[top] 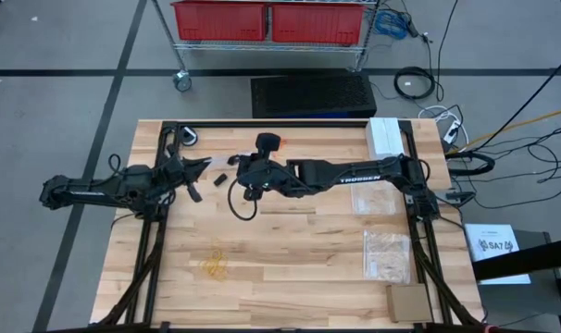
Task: Sort rubber bands
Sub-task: Put the left black rubber band on the zip bag
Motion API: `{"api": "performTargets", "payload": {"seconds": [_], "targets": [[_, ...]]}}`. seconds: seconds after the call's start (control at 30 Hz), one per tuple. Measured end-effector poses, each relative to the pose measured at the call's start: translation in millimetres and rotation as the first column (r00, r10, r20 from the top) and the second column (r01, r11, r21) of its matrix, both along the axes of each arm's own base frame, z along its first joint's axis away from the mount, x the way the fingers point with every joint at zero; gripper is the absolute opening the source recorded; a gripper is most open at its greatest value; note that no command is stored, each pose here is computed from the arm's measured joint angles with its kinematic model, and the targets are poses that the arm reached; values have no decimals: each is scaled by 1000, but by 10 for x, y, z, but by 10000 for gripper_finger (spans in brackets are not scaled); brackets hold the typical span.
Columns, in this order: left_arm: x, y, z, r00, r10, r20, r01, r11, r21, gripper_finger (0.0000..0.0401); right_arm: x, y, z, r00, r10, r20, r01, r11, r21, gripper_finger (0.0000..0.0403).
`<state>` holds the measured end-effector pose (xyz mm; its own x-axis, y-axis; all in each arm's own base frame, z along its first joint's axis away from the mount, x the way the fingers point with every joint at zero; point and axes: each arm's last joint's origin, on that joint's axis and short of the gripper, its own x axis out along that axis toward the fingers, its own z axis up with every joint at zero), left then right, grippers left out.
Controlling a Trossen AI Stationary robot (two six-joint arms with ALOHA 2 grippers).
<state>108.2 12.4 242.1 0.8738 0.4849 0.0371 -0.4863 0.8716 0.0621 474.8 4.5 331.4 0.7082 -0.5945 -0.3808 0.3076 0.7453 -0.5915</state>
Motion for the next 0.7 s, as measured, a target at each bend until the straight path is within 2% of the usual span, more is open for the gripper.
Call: {"api": "performTargets", "payload": {"seconds": [0.53,0.7], "targets": [[0,0,1,1000,0,2,0,1000,-3,0,-1,-1,10,1000,-1,3,1,1000,-6,0],[2,0,23,999,-1,38,2,1000,-24,0,-21,-8,-24,1000,-12,-21,12,1000,18,0]]}}
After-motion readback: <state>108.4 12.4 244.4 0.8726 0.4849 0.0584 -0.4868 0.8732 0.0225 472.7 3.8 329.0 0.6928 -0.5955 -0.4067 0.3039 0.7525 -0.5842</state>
